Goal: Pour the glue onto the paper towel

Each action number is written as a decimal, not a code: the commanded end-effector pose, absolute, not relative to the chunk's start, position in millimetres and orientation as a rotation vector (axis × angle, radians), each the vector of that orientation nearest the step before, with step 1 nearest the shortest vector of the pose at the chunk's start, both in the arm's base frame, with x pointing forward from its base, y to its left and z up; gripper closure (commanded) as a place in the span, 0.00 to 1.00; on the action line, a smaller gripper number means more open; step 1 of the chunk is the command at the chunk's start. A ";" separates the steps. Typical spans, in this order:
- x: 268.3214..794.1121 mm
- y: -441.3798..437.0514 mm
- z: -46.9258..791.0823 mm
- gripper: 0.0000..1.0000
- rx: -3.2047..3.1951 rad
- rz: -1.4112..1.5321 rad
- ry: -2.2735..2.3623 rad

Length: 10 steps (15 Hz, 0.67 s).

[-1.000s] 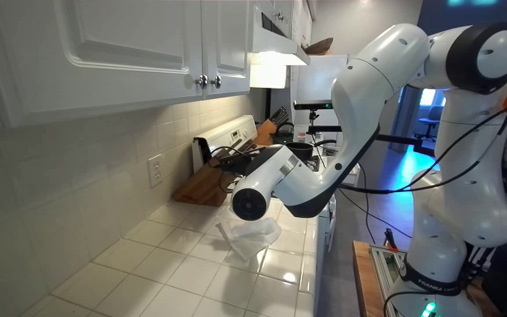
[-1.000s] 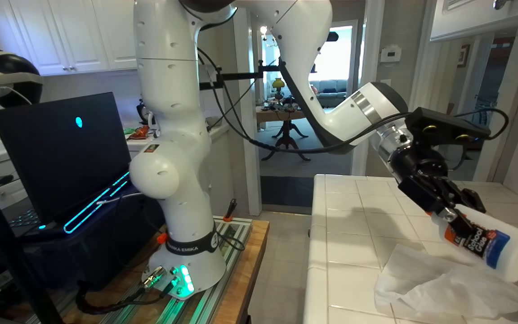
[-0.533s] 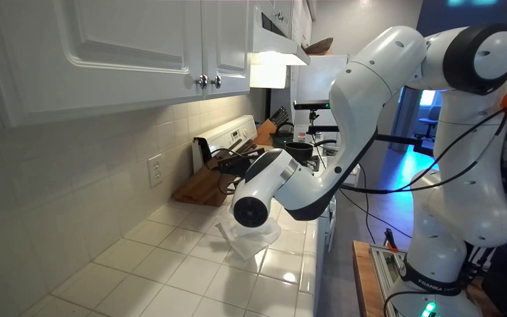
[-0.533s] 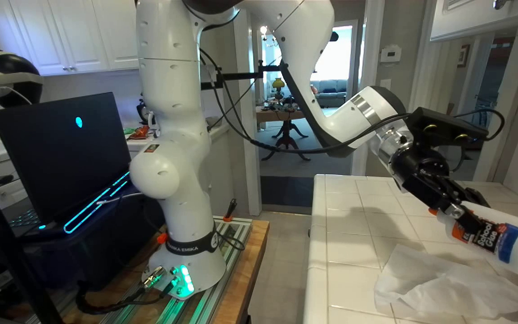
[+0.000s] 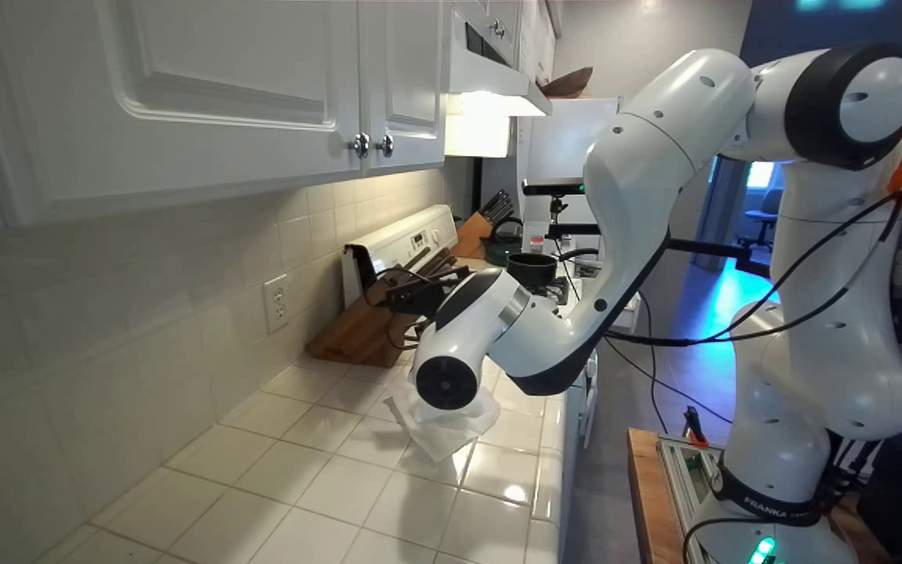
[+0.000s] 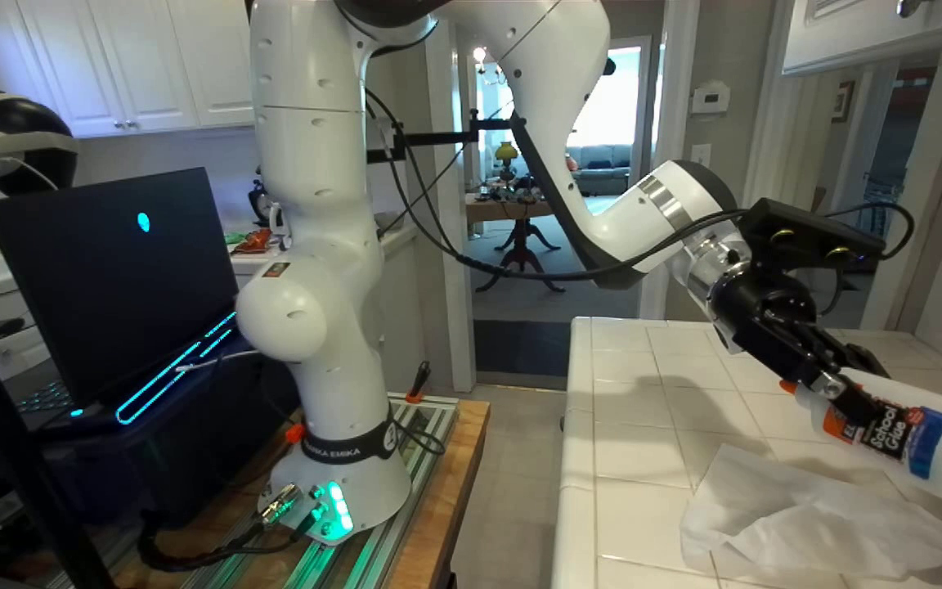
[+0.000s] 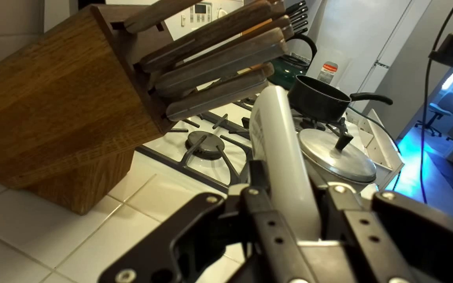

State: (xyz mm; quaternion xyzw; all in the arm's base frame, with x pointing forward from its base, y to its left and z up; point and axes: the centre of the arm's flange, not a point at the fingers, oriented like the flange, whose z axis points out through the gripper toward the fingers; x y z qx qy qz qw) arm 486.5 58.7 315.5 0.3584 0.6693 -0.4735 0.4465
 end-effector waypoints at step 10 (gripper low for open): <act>485.5 60.0 315.8 0.94 0.892 -1.162 1.651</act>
